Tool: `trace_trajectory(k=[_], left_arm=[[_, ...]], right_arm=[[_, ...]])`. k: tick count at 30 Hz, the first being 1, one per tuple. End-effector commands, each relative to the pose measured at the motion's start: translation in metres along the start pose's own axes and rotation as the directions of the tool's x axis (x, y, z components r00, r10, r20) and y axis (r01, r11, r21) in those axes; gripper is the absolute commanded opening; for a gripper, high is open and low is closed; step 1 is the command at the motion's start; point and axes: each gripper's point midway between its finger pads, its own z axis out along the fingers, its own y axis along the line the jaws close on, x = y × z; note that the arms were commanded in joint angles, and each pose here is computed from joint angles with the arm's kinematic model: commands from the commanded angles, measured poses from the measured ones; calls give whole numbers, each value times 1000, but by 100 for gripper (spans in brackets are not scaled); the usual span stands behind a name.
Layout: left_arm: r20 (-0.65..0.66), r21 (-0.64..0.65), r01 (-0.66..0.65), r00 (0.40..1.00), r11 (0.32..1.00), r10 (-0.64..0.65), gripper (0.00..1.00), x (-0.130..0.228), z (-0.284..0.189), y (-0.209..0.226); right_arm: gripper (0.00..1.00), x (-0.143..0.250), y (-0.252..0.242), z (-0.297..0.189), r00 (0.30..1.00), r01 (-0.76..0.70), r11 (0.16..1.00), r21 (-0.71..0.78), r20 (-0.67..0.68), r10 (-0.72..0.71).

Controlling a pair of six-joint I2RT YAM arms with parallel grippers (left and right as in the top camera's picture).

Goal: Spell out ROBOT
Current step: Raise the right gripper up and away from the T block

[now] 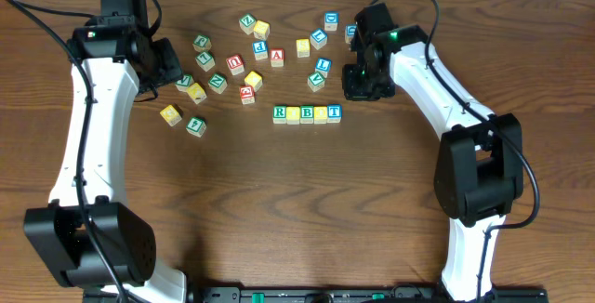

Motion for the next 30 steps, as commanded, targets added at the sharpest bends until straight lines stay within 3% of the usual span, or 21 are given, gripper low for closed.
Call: trace_trajectory(k=[1, 19, 20, 24, 30], left_arm=[[95, 39, -23, 995, 999, 19, 50, -14, -36, -5], [207, 41, 26, 978, 999, -34, 52, -19, -89, 25], [210, 40, 30, 977, 999, -38, 61, -19, -91, 26], [214, 39, 33, 976, 999, -41, 70, -18, -94, 28], [186, 30, 34, 982, 999, -39, 95, -12, -91, 30]], right_arm=[[9, -15, 12, -26, 997, 41, 998, -41, 61, -38], [22, -25, 6, -160, 949, 68, 996, -59, 312, -46], [24, -24, 5, -165, 946, 66, 996, -56, 321, -45], [36, -23, -1, -181, 934, 54, 998, -18, 355, -44], [68, -21, -2, -197, 919, 54, 999, -4, 391, -48]])
